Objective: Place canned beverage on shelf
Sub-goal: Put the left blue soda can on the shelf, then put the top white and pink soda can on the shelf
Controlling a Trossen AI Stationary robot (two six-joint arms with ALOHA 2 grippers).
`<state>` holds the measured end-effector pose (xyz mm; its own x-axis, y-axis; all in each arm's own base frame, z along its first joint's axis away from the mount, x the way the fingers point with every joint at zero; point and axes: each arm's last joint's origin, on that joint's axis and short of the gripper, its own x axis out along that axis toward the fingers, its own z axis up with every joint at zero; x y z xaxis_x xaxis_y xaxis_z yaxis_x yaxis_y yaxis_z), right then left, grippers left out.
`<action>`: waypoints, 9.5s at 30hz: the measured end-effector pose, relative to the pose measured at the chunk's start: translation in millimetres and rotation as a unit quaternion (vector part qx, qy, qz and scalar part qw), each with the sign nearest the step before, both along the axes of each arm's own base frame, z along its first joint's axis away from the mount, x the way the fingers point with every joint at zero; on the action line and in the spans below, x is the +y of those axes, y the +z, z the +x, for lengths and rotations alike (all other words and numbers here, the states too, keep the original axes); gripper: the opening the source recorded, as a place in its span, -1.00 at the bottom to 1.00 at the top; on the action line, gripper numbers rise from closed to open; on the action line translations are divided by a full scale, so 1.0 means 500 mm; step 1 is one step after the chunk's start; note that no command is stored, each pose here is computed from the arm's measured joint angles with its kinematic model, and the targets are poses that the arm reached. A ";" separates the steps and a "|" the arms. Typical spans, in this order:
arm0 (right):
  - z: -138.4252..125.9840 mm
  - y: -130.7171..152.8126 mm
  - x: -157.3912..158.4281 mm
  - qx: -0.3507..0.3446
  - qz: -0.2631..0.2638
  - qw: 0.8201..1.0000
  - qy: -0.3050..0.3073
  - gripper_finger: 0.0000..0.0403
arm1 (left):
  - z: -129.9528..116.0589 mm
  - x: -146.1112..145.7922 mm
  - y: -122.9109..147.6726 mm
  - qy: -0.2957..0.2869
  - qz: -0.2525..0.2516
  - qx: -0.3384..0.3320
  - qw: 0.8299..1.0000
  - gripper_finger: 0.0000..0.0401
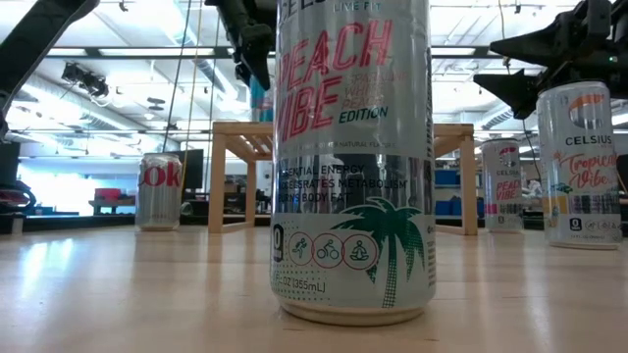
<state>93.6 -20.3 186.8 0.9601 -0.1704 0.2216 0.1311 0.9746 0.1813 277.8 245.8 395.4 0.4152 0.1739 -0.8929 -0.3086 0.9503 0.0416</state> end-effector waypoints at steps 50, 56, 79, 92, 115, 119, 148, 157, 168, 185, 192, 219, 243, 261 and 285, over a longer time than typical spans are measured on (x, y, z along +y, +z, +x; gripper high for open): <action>-0.008 0.026 -0.002 -0.064 -0.033 0.997 -0.038 0.65 | -0.029 -0.038 0.093 -0.030 0.113 -0.082 0.990 0.44; -0.019 0.057 -0.004 -0.092 -0.057 0.990 -0.086 0.65 | -0.026 -0.082 0.130 -0.046 0.138 -0.123 0.982 0.44; -0.093 0.263 0.006 0.196 -0.049 0.969 -0.139 0.65 | 0.025 -0.303 0.150 -0.182 0.077 -0.129 0.972 0.44; -0.044 0.300 -0.007 0.396 -0.047 0.909 -0.122 0.65 | 0.034 -0.336 0.149 -0.171 0.046 -0.135 0.975 0.44; -0.022 0.254 -0.071 0.491 0.046 0.862 -0.119 0.65 | 0.036 -0.344 0.149 -0.202 0.063 -0.131 0.968 0.44; -0.006 0.242 -0.090 0.520 0.027 0.851 -0.071 0.65 | 0.036 -0.344 0.149 -0.202 0.062 -0.131 0.969 0.44; 0.008 0.202 -0.210 0.560 0.114 0.807 -0.151 0.65 | 0.037 -0.344 0.148 -0.208 0.065 -0.129 0.968 0.44; 0.011 0.187 -0.226 0.581 0.137 0.787 -0.155 0.65 | 0.037 -0.344 0.148 -0.207 0.065 -0.129 0.968 0.44; 0.014 0.182 -0.228 0.575 0.136 0.792 -0.153 0.65 | 0.037 -0.344 0.148 -0.201 0.061 -0.130 0.969 0.44; -0.002 0.189 -0.204 0.569 0.163 0.790 -0.157 0.65 | 0.037 -0.344 0.148 -0.199 0.060 -0.132 0.969 0.44; 0.000 0.191 -0.206 0.561 0.163 0.796 -0.158 0.65 | 0.037 -0.344 0.148 -0.199 0.060 -0.132 0.969 0.44; 0.007 0.144 -0.222 0.581 0.178 0.772 -0.187 0.64 | 0.037 -0.344 0.148 -0.199 0.061 -0.132 0.969 0.44; 0.002 0.186 -0.210 0.571 0.217 0.772 -0.175 0.26 | 0.028 -0.314 0.148 -0.175 0.062 -0.128 0.974 0.44; -0.018 0.379 -0.192 0.529 0.170 0.795 -0.244 0.26 | 0.016 -0.279 0.147 -0.145 0.066 -0.125 0.979 0.44; 0.096 0.504 -0.269 0.511 0.126 0.821 -0.222 0.26 | 0.013 -0.280 0.144 -0.135 0.053 -0.117 0.983 0.44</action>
<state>141.8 -154.9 439.0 0.4531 -0.4696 -0.7577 0.6723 0.7382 -0.0555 284.1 105.8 467.5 0.6506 0.1167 -0.7504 -0.0596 0.9929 0.1027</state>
